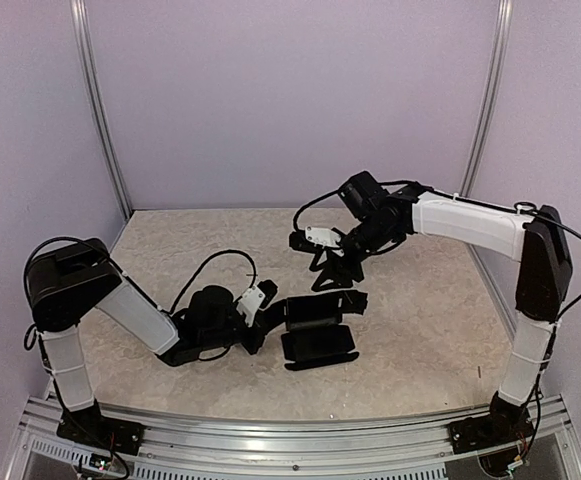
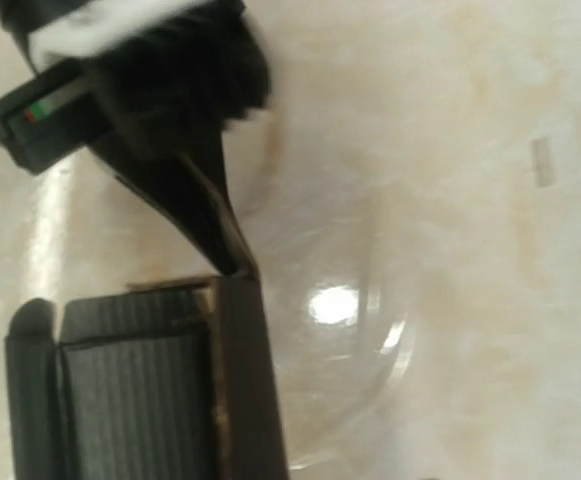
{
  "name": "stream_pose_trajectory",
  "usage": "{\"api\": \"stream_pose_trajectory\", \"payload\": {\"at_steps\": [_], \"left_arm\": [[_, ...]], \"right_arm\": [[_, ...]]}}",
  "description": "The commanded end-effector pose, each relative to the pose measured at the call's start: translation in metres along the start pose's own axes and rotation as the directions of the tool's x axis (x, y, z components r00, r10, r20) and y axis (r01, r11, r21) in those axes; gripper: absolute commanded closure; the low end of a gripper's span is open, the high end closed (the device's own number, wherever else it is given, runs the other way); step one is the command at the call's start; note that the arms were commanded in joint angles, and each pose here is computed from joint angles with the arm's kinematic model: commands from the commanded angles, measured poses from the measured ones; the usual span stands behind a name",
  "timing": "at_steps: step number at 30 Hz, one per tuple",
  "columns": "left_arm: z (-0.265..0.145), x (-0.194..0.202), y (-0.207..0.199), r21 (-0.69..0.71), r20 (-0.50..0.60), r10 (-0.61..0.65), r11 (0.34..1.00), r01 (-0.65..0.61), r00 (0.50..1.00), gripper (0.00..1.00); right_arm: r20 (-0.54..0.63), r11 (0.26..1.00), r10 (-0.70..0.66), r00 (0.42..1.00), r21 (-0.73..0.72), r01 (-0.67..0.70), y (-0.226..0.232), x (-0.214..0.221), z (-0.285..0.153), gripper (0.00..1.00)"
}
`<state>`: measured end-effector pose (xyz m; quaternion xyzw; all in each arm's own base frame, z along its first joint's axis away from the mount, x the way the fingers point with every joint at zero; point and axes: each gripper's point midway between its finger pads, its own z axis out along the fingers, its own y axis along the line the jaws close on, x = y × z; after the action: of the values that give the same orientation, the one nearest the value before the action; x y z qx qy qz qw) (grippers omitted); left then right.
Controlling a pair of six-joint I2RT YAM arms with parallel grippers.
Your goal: Fold the paper box
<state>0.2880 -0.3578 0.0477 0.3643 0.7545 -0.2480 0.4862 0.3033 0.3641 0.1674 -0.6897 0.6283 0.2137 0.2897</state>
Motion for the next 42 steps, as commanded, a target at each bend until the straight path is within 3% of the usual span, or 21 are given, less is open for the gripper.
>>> {"api": "stream_pose_trajectory", "payload": {"at_steps": [1, 8, 12, 14, 17, 19, 21, 24, 29, 33, 36, 42], "left_arm": [[0.004, 0.009, -0.004, -0.028, -0.011, 0.099, 0.995, -0.099, 0.995, 1.0], [0.006, 0.011, -0.002, -0.057, -0.024, 0.126, 0.99, -0.127, 0.992, 1.0], [0.008, 0.013, -0.001, -0.066, -0.033, 0.13, 0.989, -0.132, 0.991, 1.0], [0.011, 0.014, 0.0, -0.067, -0.046, 0.12, 0.99, -0.123, 0.992, 1.0], [0.015, 0.014, -0.001, -0.062, -0.052, 0.095, 0.993, -0.098, 0.994, 1.0], [0.015, 0.014, -0.001, -0.058, -0.051, 0.078, 0.995, -0.081, 0.996, 1.0], [0.016, 0.014, -0.002, -0.051, -0.05, 0.074, 0.996, -0.077, 0.996, 1.0], [0.016, 0.013, -0.001, -0.05, -0.049, 0.068, 0.996, -0.07, 0.997, 1.0], [0.017, 0.014, 0.0, -0.046, -0.052, 0.054, 0.997, -0.056, 0.997, 1.0], [0.017, 0.013, 0.001, -0.044, -0.049, 0.045, 0.998, -0.047, 0.998, 1.0], [0.017, 0.013, 0.001, -0.043, -0.048, 0.043, 0.998, -0.045, 0.998, 1.0], [0.015, 0.013, 0.002, -0.047, -0.047, 0.04, 0.998, -0.043, 0.998, 1.0]], "right_arm": [[-0.056, 0.944, 0.14, 0.989, -0.295, -0.15, 0.033, 0.025, 0.02, 0.5], [-0.085, 0.903, 0.186, 0.979, -0.378, -0.204, 0.035, 0.035, 0.039, 0.62], [-0.096, 0.892, 0.212, 0.972, -0.386, -0.233, 0.035, 0.041, 0.042, 0.78], [-0.094, 0.899, 0.224, 0.97, -0.365, -0.243, 0.032, 0.041, 0.043, 0.77], [-0.078, 0.931, 0.232, 0.97, -0.271, -0.244, 0.027, 0.047, 0.045, 0.79], [-0.081, 0.969, 0.201, 0.976, -0.132, -0.211, 0.017, 0.052, 0.045, 0.82], [-0.081, 0.991, 0.132, 0.988, 0.014, -0.131, 0.011, 0.052, 0.038, 0.78], [-0.074, 0.98, 0.039, 0.996, 0.199, -0.024, 0.003, 0.044, 0.023, 0.72], [-0.116, 0.911, -0.075, 0.99, 0.396, 0.115, 0.002, 0.031, 0.0, 0.77], [-0.207, 0.872, -0.158, 0.966, 0.429, 0.235, 0.014, 0.035, 0.006, 0.9], [-0.26, 0.854, -0.2, 0.945, 0.427, 0.298, 0.022, 0.039, 0.018, 0.92], [-0.302, 0.816, -0.207, 0.931, 0.472, 0.335, 0.019, 0.036, 0.019, 0.79]]}}
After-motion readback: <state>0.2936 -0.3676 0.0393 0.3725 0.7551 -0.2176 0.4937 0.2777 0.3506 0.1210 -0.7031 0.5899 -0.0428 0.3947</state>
